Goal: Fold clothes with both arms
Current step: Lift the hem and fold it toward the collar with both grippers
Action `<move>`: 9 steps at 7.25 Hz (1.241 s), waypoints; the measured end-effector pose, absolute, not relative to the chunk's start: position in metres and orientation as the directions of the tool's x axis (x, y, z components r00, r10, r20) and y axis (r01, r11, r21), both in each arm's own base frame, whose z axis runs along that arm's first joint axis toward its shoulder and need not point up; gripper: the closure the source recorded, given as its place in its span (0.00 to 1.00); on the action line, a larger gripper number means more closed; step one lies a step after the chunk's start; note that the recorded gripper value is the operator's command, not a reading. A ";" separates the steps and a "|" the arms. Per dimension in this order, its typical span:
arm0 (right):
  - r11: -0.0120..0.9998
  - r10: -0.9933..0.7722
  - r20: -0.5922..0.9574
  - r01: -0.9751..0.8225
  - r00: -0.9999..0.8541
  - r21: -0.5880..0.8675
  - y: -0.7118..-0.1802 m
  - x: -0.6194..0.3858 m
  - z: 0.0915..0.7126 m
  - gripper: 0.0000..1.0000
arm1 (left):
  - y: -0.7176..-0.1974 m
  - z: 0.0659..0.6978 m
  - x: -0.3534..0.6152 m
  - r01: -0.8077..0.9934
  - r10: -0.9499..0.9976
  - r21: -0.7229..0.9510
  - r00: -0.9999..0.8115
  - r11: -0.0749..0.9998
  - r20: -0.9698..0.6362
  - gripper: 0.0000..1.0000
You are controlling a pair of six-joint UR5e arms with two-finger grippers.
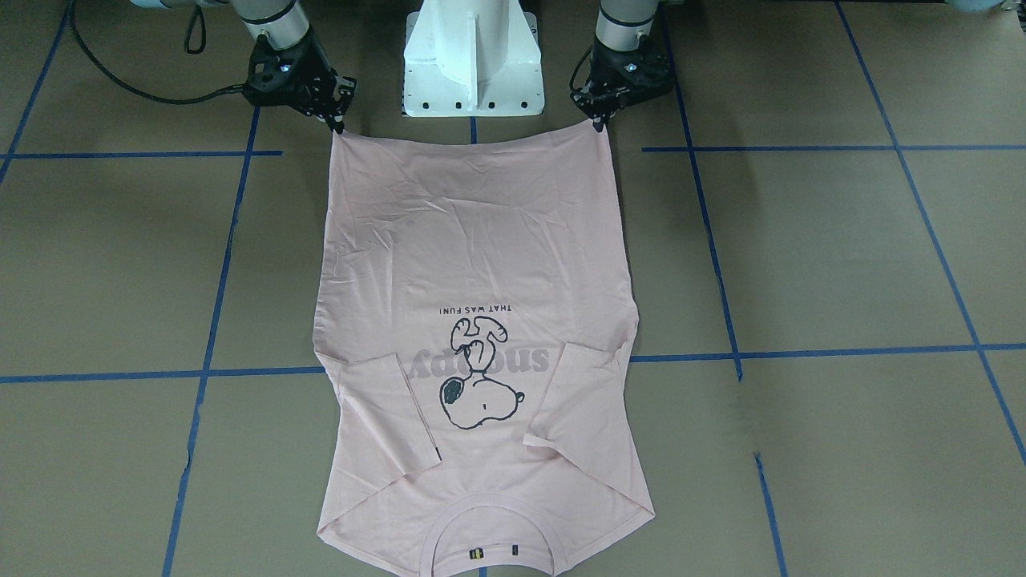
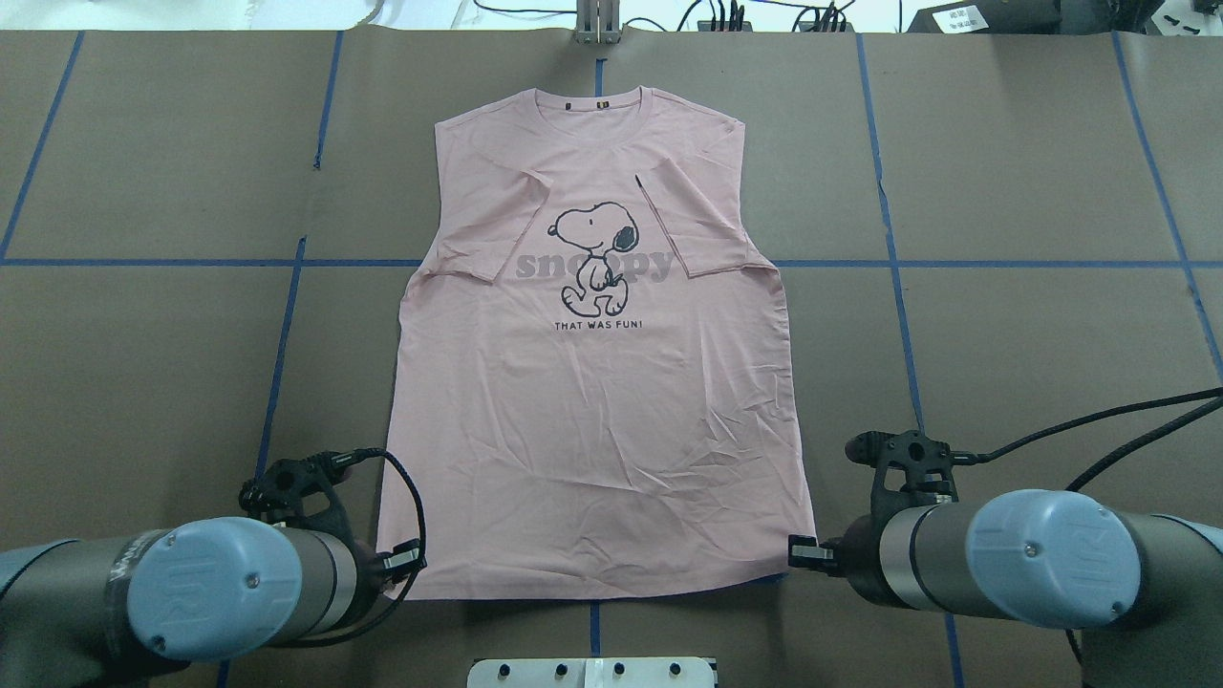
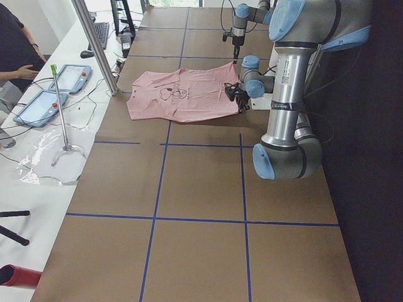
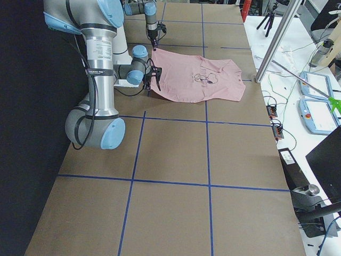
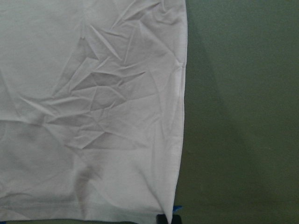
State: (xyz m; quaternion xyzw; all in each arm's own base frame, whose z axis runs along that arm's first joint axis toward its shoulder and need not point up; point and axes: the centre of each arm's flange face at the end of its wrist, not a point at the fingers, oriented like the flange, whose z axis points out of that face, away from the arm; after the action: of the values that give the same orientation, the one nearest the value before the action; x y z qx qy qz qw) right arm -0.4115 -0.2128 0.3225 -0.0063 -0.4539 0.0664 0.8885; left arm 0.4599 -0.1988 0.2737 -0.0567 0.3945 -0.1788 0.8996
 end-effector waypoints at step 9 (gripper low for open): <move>0.991 0.095 0.870 -0.124 0.485 -0.038 -0.232 -0.353 0.274 1.00 | -0.202 0.203 0.375 0.208 -0.265 -0.176 0.568 0.962 -0.779 1.00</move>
State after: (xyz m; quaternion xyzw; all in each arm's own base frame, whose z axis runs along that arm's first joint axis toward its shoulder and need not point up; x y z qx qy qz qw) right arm -0.3535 -0.2324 0.2743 0.0148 -0.5036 0.0635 0.8615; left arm 0.3754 -0.2017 0.2030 -0.0325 0.4452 -0.1337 0.8848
